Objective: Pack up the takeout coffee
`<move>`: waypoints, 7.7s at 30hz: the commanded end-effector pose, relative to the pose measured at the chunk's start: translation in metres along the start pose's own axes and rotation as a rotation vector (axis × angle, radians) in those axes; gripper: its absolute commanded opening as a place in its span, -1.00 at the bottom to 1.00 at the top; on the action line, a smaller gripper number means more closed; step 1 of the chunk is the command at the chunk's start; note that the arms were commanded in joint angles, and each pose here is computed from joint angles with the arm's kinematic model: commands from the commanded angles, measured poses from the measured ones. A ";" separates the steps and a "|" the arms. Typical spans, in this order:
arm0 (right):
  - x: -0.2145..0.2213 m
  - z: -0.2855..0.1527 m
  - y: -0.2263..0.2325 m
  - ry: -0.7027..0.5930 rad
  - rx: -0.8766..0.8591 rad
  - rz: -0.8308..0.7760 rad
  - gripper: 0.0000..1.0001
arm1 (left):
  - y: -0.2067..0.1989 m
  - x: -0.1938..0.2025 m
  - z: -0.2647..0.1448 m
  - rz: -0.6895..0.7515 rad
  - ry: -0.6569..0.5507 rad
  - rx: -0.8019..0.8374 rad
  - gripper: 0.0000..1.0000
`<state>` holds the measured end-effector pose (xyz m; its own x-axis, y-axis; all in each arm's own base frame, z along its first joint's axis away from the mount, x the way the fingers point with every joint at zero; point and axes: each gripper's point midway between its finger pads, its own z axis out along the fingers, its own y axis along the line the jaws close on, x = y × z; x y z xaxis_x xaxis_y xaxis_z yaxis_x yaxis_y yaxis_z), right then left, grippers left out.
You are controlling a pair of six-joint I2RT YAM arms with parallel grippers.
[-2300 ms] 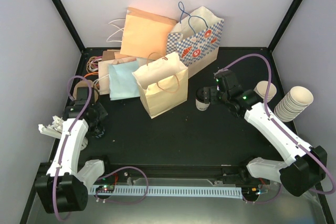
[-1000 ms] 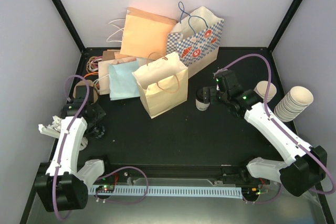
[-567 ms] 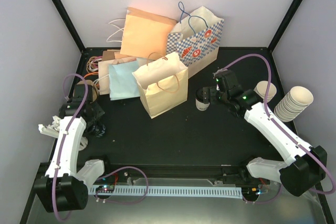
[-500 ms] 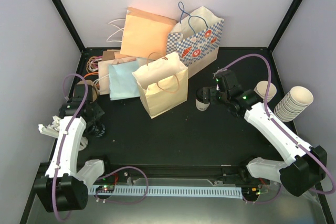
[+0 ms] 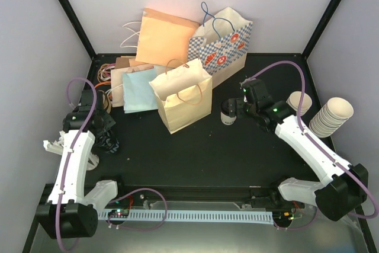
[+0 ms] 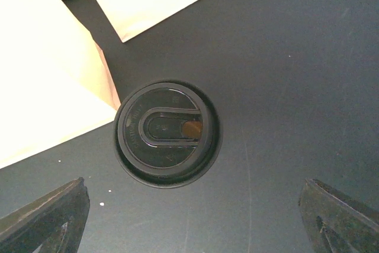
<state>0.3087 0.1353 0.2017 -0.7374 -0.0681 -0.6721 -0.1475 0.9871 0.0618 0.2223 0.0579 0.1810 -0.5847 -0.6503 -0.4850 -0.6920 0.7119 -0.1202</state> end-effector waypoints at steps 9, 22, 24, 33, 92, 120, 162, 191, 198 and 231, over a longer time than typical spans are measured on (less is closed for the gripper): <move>-0.005 0.001 0.000 -0.013 0.001 -0.005 0.99 | -0.012 -0.032 -0.055 0.027 -0.115 0.017 -0.97; -0.005 0.004 0.002 -0.006 -0.005 -0.006 0.99 | -0.086 -0.016 -0.122 0.261 -0.089 0.425 -0.97; -0.005 0.004 0.002 -0.006 -0.007 -0.005 0.99 | -0.098 -0.004 -0.126 0.290 -0.076 0.509 -0.97; -0.005 0.003 0.002 -0.005 -0.006 -0.007 0.99 | -0.141 0.087 -0.141 0.664 0.154 0.848 -0.97; 0.002 -0.049 -0.064 -0.099 0.253 0.202 1.00 | -0.290 0.346 -0.078 1.728 -0.111 0.742 -0.97; 0.004 -0.043 -0.056 -0.090 0.208 0.183 1.00 | -0.288 0.327 -0.092 1.689 -0.147 0.728 -0.59; 0.029 -0.035 -0.039 0.083 0.114 0.324 1.00 | -0.226 0.139 -0.214 1.037 -0.530 1.085 0.98; 0.135 -0.124 -0.188 -0.411 0.754 1.016 1.00 | -0.208 0.141 -0.221 1.100 -0.554 1.147 0.97; 0.154 -0.118 -0.198 -0.340 0.930 1.007 1.00 | -0.207 0.143 -0.222 1.111 -0.546 1.157 0.97; 0.163 -0.038 -0.226 0.040 0.782 0.987 1.00 | -0.211 0.155 -0.219 1.163 -0.504 1.167 0.97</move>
<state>0.1811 -0.1070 0.1034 -0.3088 0.7576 -0.5751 0.9210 0.3892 0.0182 0.1849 -0.2491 0.3193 -0.1825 0.2635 -0.9472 0.7378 0.6735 0.0452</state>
